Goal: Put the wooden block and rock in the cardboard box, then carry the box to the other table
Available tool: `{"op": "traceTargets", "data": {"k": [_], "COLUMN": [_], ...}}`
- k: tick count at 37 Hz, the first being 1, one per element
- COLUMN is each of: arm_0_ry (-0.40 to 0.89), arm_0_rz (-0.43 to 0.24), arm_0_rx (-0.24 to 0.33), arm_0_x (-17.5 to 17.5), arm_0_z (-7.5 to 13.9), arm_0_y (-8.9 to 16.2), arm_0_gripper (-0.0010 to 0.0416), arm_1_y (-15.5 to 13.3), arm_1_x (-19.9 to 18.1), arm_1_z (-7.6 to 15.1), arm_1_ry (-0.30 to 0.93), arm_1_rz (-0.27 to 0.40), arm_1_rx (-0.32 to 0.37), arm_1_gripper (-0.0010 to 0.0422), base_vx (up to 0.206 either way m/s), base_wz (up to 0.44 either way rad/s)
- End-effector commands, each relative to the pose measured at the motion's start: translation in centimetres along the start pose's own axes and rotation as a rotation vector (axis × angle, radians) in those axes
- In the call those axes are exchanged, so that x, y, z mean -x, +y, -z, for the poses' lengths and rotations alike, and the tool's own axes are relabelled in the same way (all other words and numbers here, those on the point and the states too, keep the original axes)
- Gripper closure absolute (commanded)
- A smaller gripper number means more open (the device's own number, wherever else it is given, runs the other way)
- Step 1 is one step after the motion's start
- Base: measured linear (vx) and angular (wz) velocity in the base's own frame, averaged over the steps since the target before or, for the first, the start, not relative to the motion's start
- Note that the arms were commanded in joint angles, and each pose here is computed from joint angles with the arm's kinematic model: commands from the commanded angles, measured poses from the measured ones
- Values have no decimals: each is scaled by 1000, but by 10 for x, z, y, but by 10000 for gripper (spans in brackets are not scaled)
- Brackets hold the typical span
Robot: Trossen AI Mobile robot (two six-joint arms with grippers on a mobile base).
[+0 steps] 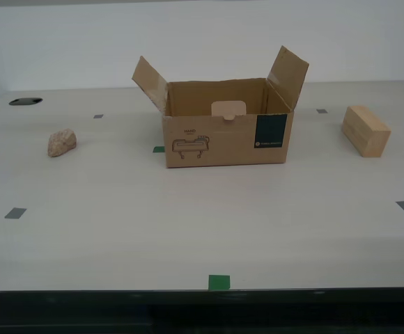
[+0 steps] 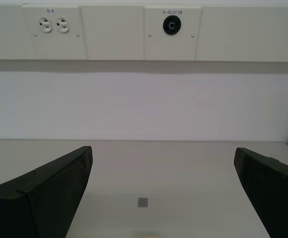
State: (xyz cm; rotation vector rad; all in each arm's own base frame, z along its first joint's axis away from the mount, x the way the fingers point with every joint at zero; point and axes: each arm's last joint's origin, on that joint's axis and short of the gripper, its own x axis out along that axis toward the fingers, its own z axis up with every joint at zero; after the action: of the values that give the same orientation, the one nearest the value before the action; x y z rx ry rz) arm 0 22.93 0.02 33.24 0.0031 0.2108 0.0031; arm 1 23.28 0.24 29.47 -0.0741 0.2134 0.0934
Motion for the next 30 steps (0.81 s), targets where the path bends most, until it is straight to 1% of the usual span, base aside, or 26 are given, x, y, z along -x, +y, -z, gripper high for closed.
{"op": "traceTargets", "data": {"k": [1, 9, 17, 19, 21, 24, 30], "arm_0_ry": [26, 102, 189, 209, 234, 281, 358], "arm_0_rz": [1, 2, 6, 7, 10, 12, 16], "arm_0_rx": [-9, -18, -54, -62, -79, -82, -84], "arm_0_x": [5, 20, 34, 38, 40, 43, 41], "arm_0_z": [-13, -35, -49, -52, -54, -58, -63], "arm_0_y": [0, 0, 0, 0, 0, 0, 0], "arm_0_gripper": [7, 7, 7, 7, 7, 7, 7], "arm_1_y": [-1, -2, -2, -2, -3, -4, -4], "arm_1_x": [4, 18, 34, 38, 41, 46, 52], "arm_1_z": [-12, -38, -56, -59, -62, -66, -72], "arm_1_ry": [84, 202, 308, 331, 353, 381, 406], "arm_1_rz": [-4, -15, -24, -13, 13, 39, 37], "arm_1_rx": [7, -3, -12, -12, -9, -4, -3], "arm_1_gripper": [16, 16, 16, 16, 16, 16, 16], "base_vx": [0, 0, 0, 0, 0, 0, 0], "base_wz": [0, 0, 0, 0, 0, 0, 0]}}
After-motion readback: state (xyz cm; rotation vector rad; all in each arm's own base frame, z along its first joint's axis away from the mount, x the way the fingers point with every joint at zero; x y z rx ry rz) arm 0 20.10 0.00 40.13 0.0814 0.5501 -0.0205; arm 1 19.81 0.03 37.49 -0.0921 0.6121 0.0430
